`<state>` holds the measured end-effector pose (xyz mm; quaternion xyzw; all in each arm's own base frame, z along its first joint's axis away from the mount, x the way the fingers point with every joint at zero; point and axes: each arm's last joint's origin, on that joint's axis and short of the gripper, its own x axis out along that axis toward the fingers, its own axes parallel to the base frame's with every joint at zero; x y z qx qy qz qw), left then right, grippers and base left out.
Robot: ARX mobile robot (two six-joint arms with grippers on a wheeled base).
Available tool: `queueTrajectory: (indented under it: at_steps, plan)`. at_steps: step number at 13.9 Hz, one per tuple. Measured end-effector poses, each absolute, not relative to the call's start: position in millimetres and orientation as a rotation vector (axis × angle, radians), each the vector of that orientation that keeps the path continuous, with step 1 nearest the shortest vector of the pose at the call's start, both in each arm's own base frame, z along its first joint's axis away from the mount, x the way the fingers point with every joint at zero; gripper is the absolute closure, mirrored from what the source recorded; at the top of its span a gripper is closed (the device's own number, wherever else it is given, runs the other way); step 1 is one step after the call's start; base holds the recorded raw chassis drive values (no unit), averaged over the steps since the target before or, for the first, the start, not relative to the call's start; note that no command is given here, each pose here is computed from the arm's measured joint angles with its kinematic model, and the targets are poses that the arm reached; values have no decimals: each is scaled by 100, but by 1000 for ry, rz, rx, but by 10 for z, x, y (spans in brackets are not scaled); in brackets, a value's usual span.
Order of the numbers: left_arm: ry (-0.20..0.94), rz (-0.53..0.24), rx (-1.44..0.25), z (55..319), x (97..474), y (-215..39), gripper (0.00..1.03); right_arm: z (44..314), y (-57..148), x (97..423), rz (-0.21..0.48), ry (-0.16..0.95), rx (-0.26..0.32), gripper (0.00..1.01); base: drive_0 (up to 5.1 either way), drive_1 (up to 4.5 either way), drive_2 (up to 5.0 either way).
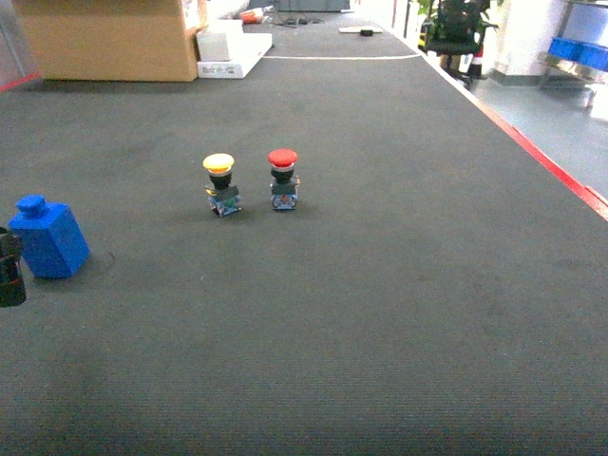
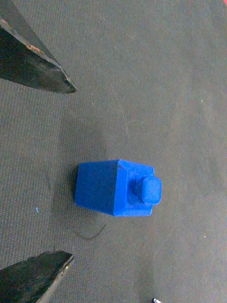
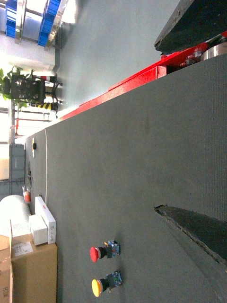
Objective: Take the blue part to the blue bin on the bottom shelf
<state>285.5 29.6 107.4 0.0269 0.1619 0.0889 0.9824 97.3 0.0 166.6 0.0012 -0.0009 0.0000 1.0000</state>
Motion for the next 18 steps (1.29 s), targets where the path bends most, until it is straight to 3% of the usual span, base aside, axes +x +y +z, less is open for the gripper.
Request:
queueTrajectory:
  at_steps: [10, 15, 16, 18]
  plan:
    - [355, 123, 70, 743, 3519, 464, 5, 1666, 0, 973, 0, -1, 3, 3, 0, 0, 0]
    - [335, 59, 81, 562, 3745, 490, 5, 1666, 0, 973, 0, -1, 2, 3, 0, 0, 0]
    - [315, 63, 89, 564, 3750, 492, 13, 1666, 0, 973, 0, -1, 3, 3, 0, 0, 0]
    - [287, 67, 108, 589, 3758, 492, 38, 1666, 0, 973, 0, -1, 2, 3, 0, 0, 0]
